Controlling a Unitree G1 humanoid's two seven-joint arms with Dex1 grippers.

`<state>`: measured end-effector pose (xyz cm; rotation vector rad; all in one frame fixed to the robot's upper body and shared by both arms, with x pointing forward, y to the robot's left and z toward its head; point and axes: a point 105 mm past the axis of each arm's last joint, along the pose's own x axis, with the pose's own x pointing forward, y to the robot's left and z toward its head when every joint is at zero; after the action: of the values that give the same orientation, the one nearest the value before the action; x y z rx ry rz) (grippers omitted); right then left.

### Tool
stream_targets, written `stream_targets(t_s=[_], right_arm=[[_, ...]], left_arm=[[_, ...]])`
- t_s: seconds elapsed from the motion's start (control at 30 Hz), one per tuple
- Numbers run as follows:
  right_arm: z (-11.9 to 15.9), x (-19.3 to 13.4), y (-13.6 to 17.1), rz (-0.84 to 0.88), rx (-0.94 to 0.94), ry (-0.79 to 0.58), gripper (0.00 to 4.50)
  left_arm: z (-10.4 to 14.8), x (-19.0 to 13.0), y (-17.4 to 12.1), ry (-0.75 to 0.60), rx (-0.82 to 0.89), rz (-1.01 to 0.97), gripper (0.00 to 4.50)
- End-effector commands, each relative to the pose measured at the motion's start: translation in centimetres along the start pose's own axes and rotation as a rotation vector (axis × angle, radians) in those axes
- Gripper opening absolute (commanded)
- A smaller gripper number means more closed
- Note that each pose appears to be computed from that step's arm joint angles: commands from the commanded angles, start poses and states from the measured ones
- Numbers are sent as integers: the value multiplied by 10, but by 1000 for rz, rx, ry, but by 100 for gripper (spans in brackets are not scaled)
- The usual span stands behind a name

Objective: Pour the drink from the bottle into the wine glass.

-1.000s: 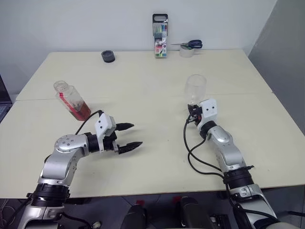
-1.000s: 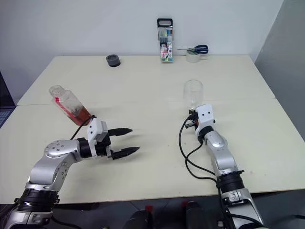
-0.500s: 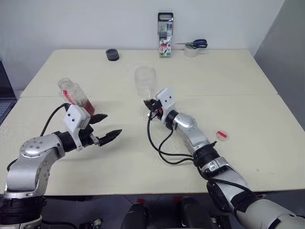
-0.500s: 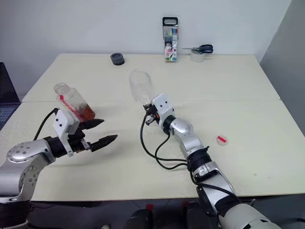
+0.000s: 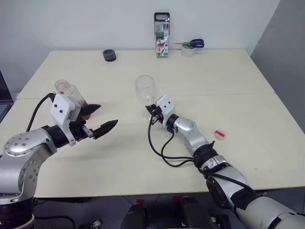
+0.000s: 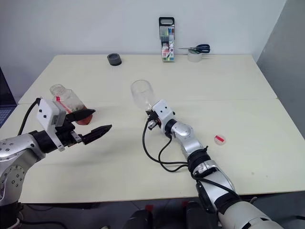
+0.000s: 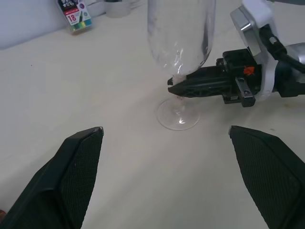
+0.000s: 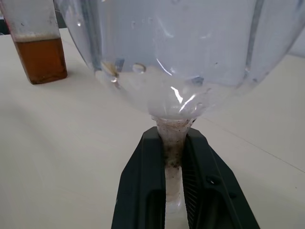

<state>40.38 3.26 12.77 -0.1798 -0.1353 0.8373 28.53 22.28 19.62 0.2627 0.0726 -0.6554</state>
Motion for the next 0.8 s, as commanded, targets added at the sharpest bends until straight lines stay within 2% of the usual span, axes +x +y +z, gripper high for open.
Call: stream_targets(t_s=[0.03,0.2,0.33,0.4,0.43,0.6,0.63,0.8], right_arm=[[6,3,-1,-2,-2,-21,20],[7,3,1,9,7,-29,20],[10,3,2,13,10,-41,141],[10,3,3,21,11,-45,221],[11,2,4,24,11,-47,245],[12,2,6,35,16,-51,424],[12,2,7,37,16,-52,446],[13,2,8,45,19,-55,446]], left_arm=[[15,-4,-1,-28,45,10,450],[14,-5,10,-48,52,19,450],[18,-4,11,-81,62,13,450],[19,-4,12,-89,73,14,450],[19,-4,13,-92,75,15,450],[19,-3,13,-105,81,14,450],[19,-3,13,-108,82,14,450],[22,-2,14,-141,82,17,450]])
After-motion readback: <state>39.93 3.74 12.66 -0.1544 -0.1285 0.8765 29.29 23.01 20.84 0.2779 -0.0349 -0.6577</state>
